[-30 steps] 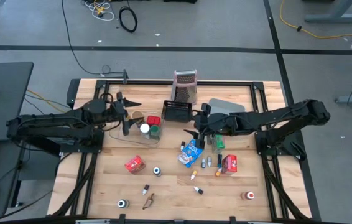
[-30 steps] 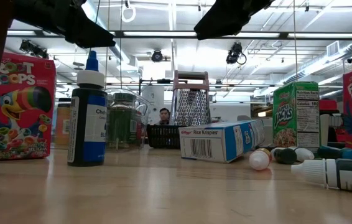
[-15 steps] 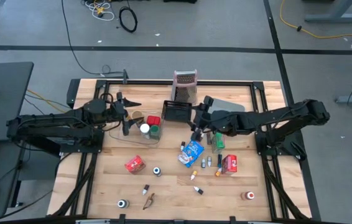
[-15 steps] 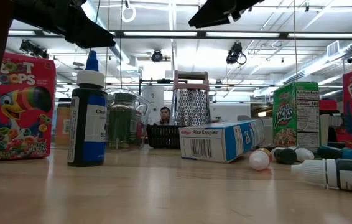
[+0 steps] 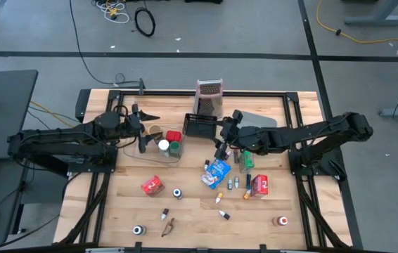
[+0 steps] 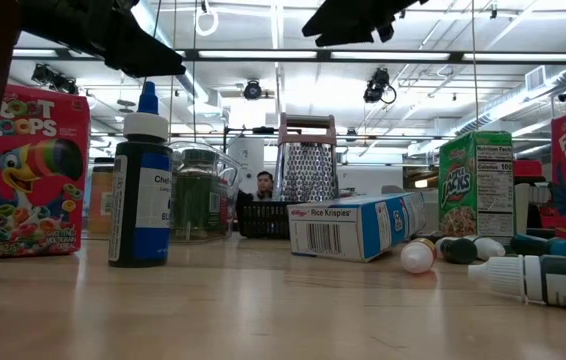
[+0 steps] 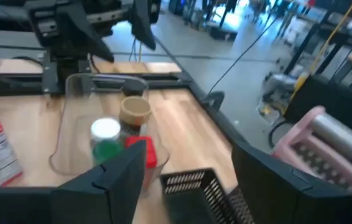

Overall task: Pick & Place Kitchen Items
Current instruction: Put the green cereal box into the gray bin

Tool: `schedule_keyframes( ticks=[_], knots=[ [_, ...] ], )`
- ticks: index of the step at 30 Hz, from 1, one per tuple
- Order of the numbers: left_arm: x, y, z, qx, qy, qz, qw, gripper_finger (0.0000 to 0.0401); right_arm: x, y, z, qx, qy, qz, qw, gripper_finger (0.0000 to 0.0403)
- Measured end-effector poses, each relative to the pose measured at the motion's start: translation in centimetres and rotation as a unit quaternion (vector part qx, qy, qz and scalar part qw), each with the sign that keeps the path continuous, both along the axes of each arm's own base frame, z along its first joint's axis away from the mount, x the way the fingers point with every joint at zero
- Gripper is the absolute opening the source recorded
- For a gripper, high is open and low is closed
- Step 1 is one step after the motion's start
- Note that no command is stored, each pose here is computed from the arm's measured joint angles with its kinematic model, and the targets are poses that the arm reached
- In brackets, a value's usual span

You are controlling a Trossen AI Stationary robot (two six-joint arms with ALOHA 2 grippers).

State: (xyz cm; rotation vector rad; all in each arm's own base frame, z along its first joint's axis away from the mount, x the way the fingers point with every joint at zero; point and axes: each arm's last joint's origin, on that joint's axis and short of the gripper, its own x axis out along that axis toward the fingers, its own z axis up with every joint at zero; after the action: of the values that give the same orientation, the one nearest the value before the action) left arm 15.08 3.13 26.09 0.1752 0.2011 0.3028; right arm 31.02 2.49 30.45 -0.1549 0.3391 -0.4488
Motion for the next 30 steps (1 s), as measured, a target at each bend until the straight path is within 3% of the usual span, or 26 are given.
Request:
schedule_keyframes(
  ticks=[8, 13, 16, 22, 25, 30],
  knots=[
    [0.0, 0.0, 0.0, 0.0, 0.0, 0.0, 1.0, 0.0293, -1.2, 0.4, 0.0, 0.062, 0.015, -0.014, 0.998, 0.0298],
    [0.0, 0.0, 0.0, 0.0, -0.003, 0.0, 1.0, 0.0293, -3.7, 0.1, 1.5, 0.104, 0.089, -0.07, 0.988, 0.0305],
    [0.0, 0.0, 0.1, 0.001, -0.006, 0.0, 1.0, 0.0291, -4.9, -0.4, 2.0, 0.192, 0.111, -0.117, 0.968, 0.0302],
    [0.0, 0.0, 0.2, 0.001, -0.008, 0.0, 1.0, 0.0291, -6.4, -0.8, 1.0, 0.352, 0.183, -0.155, 0.905, 0.0298],
    [0.0, 0.0, 0.2, 0.001, -0.008, 0.0, 1.0, 0.0291, -7.1, -0.8, 0.2, 0.383, 0.219, -0.186, 0.878, 0.0297],
    [0.0, 0.0, 0.2, 0.001, -0.008, 0.0, 1.0, 0.0291, -8.2, -0.9, -0.4, 0.388, 0.249, -0.24, 0.854, 0.0297]
  ],
)
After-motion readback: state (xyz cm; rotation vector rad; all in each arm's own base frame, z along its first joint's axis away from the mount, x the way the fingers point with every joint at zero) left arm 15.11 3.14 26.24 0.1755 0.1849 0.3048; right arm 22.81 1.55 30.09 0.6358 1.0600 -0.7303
